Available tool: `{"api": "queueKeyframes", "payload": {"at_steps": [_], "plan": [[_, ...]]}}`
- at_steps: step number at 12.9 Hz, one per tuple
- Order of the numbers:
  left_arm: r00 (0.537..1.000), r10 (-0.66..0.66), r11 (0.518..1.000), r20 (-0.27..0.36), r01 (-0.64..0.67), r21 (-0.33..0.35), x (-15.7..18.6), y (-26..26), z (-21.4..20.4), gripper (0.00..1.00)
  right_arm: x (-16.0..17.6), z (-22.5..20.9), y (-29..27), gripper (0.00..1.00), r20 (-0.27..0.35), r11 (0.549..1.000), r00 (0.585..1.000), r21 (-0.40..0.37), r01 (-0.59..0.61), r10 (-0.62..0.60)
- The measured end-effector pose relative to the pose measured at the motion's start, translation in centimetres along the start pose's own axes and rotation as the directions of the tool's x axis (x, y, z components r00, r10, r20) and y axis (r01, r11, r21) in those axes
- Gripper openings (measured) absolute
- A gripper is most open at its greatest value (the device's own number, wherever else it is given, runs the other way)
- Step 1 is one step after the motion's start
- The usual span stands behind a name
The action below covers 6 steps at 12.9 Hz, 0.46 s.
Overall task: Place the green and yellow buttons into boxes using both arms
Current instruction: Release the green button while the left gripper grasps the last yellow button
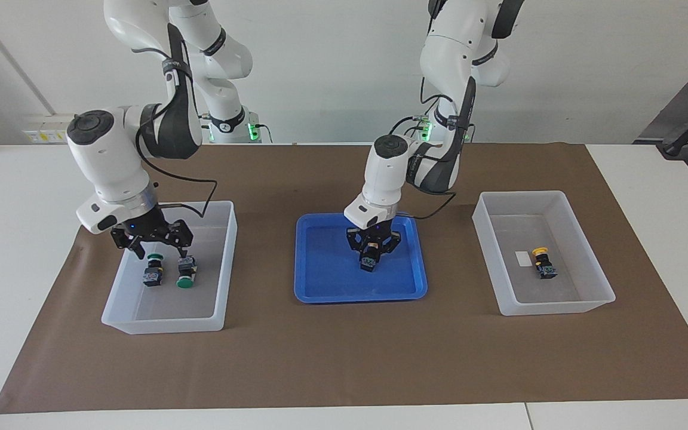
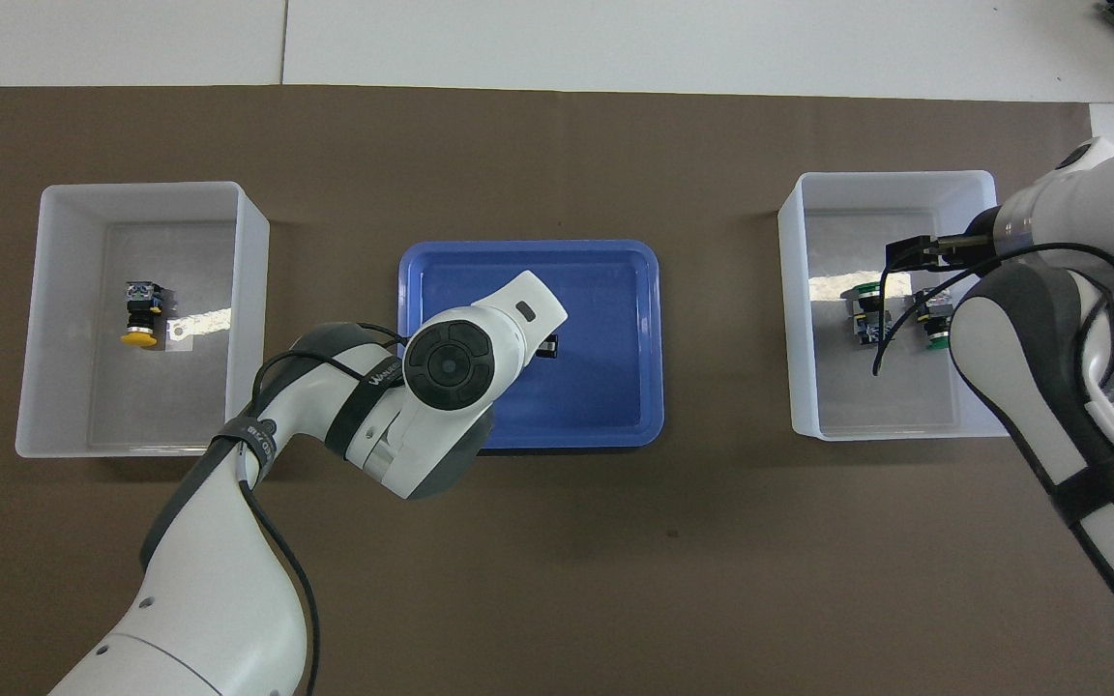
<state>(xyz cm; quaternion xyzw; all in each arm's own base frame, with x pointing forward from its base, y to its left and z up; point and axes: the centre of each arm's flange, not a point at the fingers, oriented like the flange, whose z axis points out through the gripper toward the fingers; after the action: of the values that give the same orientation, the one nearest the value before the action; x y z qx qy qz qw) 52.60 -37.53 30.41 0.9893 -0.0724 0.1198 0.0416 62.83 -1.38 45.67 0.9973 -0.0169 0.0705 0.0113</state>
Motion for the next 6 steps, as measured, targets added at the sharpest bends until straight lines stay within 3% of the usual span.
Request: {"api": "queueKeyframes", "payload": {"at_steps": [2, 6], "plan": [[1.000, -0.019, 1.000, -0.015, 0.019, 0.004, 0.9, -0.9, -1.1, 0.43, 0.4, -4.3, 0.0, 1.00, 0.010, 0.999, 0.999, -0.008, -0.031, 0.031], [0.991, -0.129, 0.990, -0.026, 0.130, 0.051, 4.1, -7.6, -9.2, 0.43, -1.7, -11.7, 1.4, 1.00, 0.028, 0.997, 0.996, -0.024, -0.078, 0.079]]}}
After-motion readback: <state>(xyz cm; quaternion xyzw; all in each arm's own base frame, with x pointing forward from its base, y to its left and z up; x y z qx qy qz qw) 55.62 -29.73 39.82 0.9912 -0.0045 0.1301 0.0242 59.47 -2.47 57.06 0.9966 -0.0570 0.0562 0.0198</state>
